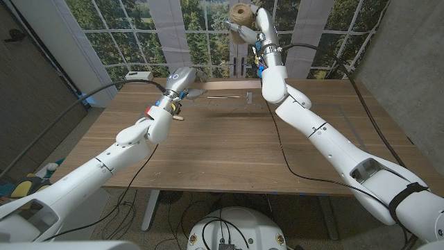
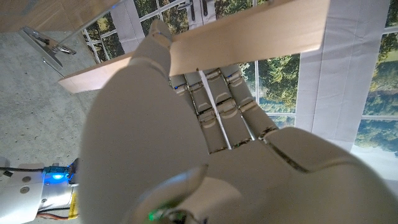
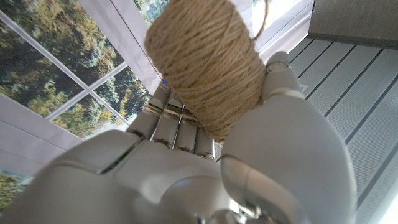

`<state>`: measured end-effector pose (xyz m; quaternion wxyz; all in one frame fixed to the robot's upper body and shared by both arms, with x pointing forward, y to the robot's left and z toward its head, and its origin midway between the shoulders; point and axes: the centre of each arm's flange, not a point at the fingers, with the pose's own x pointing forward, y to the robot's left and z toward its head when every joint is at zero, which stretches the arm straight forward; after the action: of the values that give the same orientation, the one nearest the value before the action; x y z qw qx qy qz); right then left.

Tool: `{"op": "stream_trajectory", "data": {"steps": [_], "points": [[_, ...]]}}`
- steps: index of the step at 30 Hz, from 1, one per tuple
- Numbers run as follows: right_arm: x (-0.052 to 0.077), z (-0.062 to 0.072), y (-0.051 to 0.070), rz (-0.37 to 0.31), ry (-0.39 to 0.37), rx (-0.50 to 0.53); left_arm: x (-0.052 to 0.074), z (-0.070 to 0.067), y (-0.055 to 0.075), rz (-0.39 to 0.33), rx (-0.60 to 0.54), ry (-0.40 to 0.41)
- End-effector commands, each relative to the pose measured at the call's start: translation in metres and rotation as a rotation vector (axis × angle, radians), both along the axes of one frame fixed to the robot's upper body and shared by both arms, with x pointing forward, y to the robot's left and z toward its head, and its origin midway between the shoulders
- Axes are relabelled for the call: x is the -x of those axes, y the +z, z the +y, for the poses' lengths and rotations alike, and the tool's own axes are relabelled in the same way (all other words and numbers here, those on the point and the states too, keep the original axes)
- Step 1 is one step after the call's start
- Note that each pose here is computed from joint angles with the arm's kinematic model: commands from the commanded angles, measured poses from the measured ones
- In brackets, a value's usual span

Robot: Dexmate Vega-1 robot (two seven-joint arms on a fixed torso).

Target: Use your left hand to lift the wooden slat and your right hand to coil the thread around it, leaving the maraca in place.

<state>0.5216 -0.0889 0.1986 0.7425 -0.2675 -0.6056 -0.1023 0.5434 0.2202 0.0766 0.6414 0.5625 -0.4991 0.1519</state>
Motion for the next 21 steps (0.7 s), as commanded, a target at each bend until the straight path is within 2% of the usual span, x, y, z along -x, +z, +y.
{"op": "stream_trajectory", "data": {"steps": [1,10,13,21], "points": [[0.031,0.013,-0.003,-0.159,-0.226,0.146,-0.002,-0.003,0.002,0.007,-0.017,0.002],[0.061,0.020,-0.008,-0.323,-0.432,0.167,-0.007,-0.001,0.005,0.011,-0.021,0.027],[0.069,0.019,-0.013,-0.357,-0.492,0.158,-0.010,0.000,0.007,0.016,-0.022,0.033],[0.082,0.007,-0.032,-0.365,-0.565,0.128,-0.020,-0.001,0.020,0.008,-0.031,0.037]]}}
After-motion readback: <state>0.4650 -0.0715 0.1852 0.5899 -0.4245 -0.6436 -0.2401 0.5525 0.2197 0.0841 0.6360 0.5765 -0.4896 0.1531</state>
